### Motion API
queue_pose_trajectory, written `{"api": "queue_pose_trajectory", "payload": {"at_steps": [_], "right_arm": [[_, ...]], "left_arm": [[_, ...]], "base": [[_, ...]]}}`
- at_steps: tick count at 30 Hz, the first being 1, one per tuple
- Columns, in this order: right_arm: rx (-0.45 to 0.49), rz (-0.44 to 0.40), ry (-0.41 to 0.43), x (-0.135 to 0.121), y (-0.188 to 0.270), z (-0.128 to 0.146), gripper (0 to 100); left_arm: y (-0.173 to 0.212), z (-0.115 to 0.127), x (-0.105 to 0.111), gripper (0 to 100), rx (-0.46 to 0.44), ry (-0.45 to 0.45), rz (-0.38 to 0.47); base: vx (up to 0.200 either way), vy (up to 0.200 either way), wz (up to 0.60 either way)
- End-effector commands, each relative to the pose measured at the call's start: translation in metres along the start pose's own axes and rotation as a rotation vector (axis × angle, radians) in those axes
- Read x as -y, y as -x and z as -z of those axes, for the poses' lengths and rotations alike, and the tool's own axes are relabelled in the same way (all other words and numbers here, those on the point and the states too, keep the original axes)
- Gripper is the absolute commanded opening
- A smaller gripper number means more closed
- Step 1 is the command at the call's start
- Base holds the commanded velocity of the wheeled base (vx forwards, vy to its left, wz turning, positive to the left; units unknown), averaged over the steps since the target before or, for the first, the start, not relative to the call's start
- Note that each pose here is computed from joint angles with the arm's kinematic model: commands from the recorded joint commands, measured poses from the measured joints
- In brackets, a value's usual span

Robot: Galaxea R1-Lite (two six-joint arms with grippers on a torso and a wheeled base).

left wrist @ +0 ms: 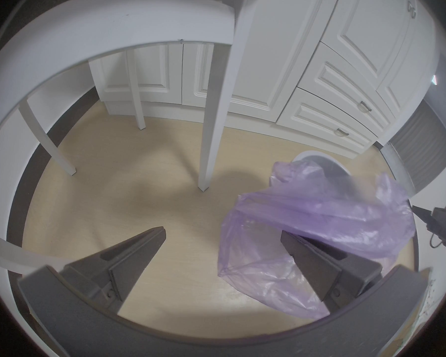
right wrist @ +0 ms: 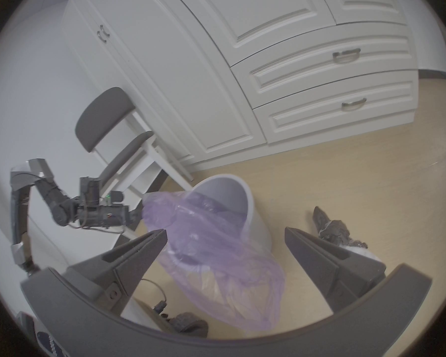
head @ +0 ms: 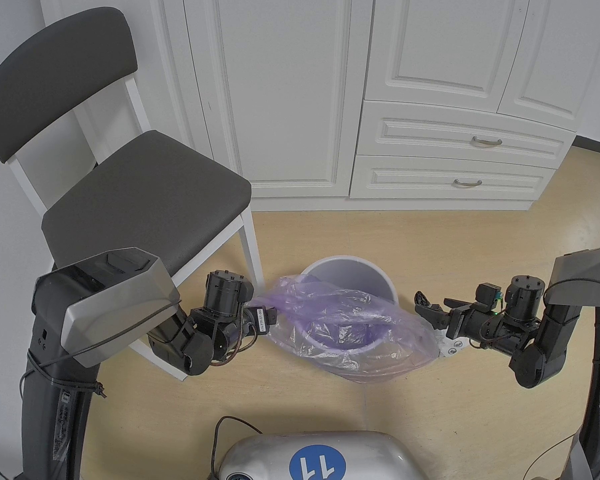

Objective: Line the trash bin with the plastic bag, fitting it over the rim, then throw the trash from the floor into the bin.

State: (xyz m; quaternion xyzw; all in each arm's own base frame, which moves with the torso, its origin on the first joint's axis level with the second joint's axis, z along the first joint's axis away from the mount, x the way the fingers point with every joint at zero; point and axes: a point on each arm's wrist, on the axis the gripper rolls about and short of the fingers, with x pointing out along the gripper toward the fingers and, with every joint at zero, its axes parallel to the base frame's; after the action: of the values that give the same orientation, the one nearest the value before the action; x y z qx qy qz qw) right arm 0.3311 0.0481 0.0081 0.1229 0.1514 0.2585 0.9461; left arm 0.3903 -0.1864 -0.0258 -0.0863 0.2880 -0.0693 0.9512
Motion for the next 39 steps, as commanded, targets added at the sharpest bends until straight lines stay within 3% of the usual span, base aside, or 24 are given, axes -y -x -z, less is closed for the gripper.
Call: {"api": "queue_pose_trajectory", "payload": {"at_steps": [1, 7, 10, 13, 20, 24, 26, 30, 33, 39], "right_arm": [[0.029, -0.023, 0.026, -0.016, -0.011, -0.002, 100], [0.032, -0.032, 0.042, -0.021, -0.01, -0.004, 100], [0.027, -0.031, 0.055, -0.019, -0.012, -0.002, 100], [0.028, -0.032, 0.061, -0.02, -0.014, -0.001, 100], [0.04, 0.009, 0.123, -0.019, -0.016, -0.002, 100], [0.076, 0.172, 0.208, -0.024, -0.033, 0.004, 100], [0.081, 0.214, 0.226, -0.032, -0.036, 0.005, 100], [0.089, 0.204, 0.234, -0.042, -0.036, 0.003, 100], [0.089, 0.201, 0.262, -0.049, -0.03, -0.001, 100], [0.035, 0.172, 0.375, -0.066, -0.018, 0.006, 100]], "left_arm": [[0.018, -0.008, 0.001, 100, 0.009, -0.01, 0.04], [0.044, -0.007, -0.007, 100, -0.021, -0.092, 0.121], [0.061, -0.006, -0.018, 100, -0.039, -0.097, 0.266], [0.069, -0.009, -0.028, 100, -0.017, -0.113, 0.327], [0.079, -0.016, -0.03, 100, 0.015, -0.128, 0.331], [0.083, -0.016, -0.027, 100, 0.021, -0.149, 0.336], [0.086, -0.017, -0.027, 100, 0.026, -0.164, 0.338], [0.091, -0.016, -0.023, 100, 0.029, -0.186, 0.349], [0.095, -0.014, -0.008, 100, 0.081, -0.213, 0.307], [0.104, -0.006, 0.015, 100, 0.149, -0.279, 0.245]], "base": [[0.0, 0.0, 0.0], [0.0, 0.0, 0.0], [0.0, 0.0, 0.0], [0.0, 0.0, 0.0], [0.0, 0.0, 0.0], [0.0, 0.0, 0.0], [0.0, 0.0, 0.0], [0.0, 0.0, 0.0], [0.0, 0.0, 0.0], [0.0, 0.0, 0.0]]}}
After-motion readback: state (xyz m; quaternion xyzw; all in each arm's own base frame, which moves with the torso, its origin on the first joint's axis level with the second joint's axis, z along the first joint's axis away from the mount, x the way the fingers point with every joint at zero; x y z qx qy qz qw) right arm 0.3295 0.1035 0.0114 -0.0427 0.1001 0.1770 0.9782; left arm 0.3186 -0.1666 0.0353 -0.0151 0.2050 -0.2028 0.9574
